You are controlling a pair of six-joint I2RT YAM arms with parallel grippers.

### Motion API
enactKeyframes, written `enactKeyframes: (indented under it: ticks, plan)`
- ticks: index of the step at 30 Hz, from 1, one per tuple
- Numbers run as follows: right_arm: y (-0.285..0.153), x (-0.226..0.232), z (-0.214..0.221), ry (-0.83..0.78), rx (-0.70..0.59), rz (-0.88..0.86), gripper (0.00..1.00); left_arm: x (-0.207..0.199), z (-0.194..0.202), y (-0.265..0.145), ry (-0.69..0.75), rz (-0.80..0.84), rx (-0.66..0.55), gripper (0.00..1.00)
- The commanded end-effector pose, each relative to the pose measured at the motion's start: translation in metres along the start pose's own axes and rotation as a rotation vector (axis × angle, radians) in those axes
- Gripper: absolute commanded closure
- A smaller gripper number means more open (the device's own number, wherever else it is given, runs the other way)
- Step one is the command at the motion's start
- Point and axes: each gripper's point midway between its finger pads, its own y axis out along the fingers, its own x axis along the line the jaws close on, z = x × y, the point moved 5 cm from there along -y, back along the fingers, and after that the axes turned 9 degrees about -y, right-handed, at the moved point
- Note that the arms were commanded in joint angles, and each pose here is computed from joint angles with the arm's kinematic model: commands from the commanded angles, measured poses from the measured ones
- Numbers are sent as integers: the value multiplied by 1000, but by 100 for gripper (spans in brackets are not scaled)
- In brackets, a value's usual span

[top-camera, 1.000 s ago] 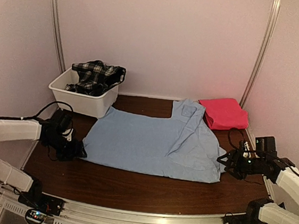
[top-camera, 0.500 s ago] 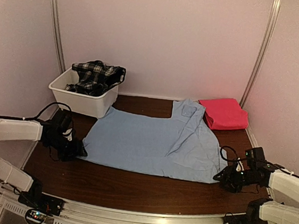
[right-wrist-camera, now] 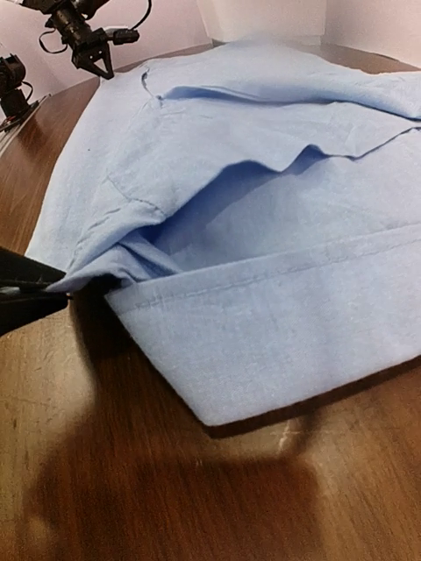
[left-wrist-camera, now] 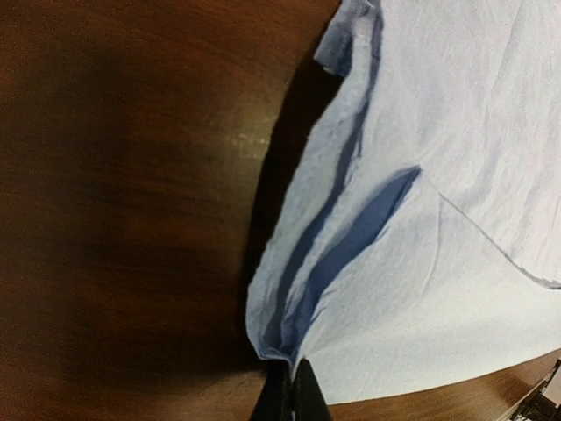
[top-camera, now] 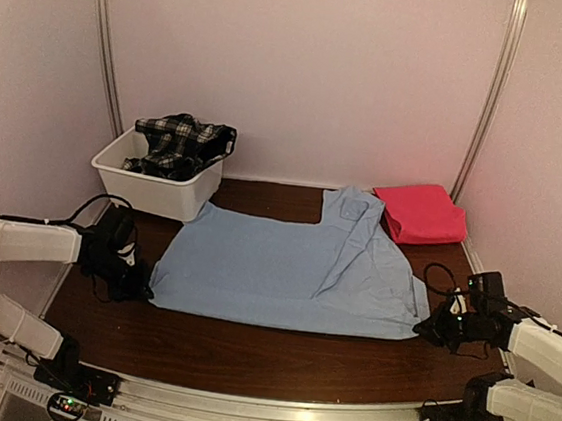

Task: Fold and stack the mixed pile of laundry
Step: Move the 1/3-folded T-shirt to the center of the board.

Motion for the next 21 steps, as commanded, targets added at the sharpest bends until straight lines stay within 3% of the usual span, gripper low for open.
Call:
enactKeyframes:
  ticks: [1,10,11,12,15,17,21]
  plan:
    - [-21,-18,-10,68,-96,126,100,11,-5,-12,-19,-70,-38,100]
    - [-27,-16,4,94,-43,72,99,10,26,-6,33,-63,51,100]
    - [-29,-9,2,63,-49,38,90,8,27,-7,39,-57,52,84]
    - [-36,-2,-5,33,-71,27,70,7,27,-10,41,-50,48,68]
    - [-58,15,-29,-77,-163,51,44,0,16,-25,60,-57,-24,30]
    - [-70,29,-47,-159,-227,47,31,-9,4,-39,96,-62,-95,20]
    - [-69,63,-84,-245,-315,-93,27,-36,-15,-57,189,0,-167,8]
